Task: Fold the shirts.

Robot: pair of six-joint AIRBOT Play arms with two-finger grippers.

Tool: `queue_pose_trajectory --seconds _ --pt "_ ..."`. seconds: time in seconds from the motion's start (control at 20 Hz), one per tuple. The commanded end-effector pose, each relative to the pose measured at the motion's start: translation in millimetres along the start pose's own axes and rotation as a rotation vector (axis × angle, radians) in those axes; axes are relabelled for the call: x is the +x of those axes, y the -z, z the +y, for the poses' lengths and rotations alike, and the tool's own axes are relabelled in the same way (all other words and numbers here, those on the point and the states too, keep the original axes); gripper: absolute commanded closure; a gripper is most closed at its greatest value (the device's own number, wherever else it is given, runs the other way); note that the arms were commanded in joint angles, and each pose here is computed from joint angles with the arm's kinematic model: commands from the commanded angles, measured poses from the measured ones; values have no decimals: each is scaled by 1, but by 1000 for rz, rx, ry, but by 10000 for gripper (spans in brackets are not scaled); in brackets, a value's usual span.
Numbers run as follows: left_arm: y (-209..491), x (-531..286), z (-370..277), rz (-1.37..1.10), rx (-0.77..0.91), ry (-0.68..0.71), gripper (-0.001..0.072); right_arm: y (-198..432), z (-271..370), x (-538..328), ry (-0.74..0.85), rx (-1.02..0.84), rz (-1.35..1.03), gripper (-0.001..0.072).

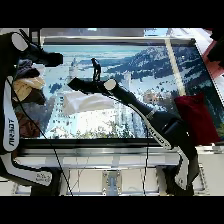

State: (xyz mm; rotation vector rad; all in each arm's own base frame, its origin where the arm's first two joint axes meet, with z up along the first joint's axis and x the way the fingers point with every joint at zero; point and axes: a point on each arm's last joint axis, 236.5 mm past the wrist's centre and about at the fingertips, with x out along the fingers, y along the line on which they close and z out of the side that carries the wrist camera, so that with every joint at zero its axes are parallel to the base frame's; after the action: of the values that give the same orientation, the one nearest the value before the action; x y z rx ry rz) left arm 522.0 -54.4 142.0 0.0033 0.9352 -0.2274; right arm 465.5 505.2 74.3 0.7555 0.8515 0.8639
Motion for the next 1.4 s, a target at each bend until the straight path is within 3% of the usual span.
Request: queue_pose_trajectory --seconds 0.0,0.1,0.4,0.55,0.6,0.85,1.35 --pt "7 -2 0 28 9 3 693 -34 -29 -20 42 -21 -31 238" --pt "7 -2 0 30 10 3 693 -64 -81 -60 155 -60 13 240" --pt "-3 -1 -2 -13 11 14 693 -46 -226 -167 485 252 236 220" --pt "-3 -1 -5 -16 7 25 693 -17 -240 -165 435 358 322 72" --pt "-4 -1 -5 -18 6 26 693 -13 -239 -157 396 393 328 58" --pt "-4 -1 -8 -21 20 40 693 -2 -238 -122 256 495 312 57" --pt "-4 -1 -9 -20 33 42 693 24 -214 -68 226 485 288 61"
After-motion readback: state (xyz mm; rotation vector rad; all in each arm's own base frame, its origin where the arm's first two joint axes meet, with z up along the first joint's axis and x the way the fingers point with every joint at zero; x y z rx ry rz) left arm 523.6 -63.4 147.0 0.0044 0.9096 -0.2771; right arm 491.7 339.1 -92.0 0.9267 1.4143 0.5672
